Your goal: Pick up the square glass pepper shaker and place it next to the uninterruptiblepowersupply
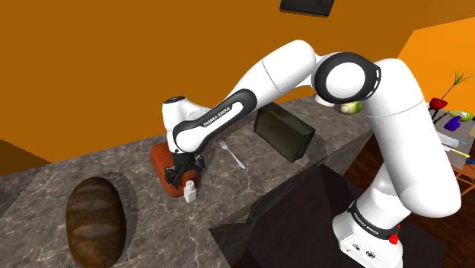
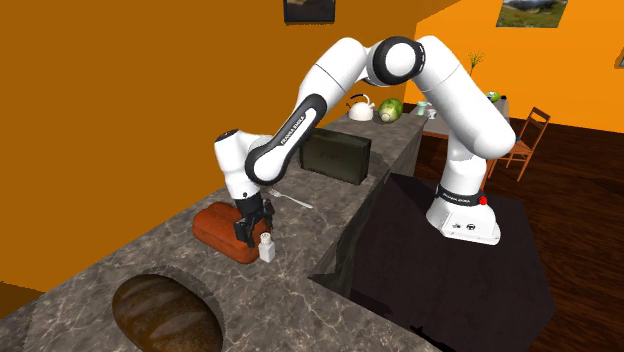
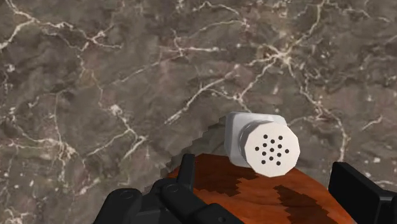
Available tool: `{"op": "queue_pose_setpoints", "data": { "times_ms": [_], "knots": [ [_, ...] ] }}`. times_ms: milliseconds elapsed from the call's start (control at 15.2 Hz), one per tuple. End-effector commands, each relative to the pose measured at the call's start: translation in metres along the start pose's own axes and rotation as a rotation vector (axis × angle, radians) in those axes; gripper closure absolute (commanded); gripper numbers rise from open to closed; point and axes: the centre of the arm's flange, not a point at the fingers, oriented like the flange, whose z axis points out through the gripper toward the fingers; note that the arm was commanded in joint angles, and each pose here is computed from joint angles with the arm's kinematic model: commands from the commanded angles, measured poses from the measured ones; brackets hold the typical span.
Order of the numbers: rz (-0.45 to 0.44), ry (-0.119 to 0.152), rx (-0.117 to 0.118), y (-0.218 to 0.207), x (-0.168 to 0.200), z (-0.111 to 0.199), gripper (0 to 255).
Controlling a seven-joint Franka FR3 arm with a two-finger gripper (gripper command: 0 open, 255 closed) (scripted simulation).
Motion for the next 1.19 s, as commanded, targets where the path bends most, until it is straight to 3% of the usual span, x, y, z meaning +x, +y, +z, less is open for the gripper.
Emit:
{"op": "queue_pose_setpoints", "data": {
  "times_ms": [0, 198, 660, 726, 1122],
  "knots": [
    [0.000, 0.000, 0.000, -0.001, 0.001, 0.012, 0],
    [0.000, 0.000, 0.000, -0.001, 0.000, 0.025, 0],
    [0.000, 0.000, 0.000, -0.001, 0.001, 0.025, 0],
    [0.000, 0.000, 0.000, -0.001, 0.001, 0.025, 255],
    [0.000, 0.000, 0.000, -0.001, 0.001, 0.026, 255]
  ]
}}
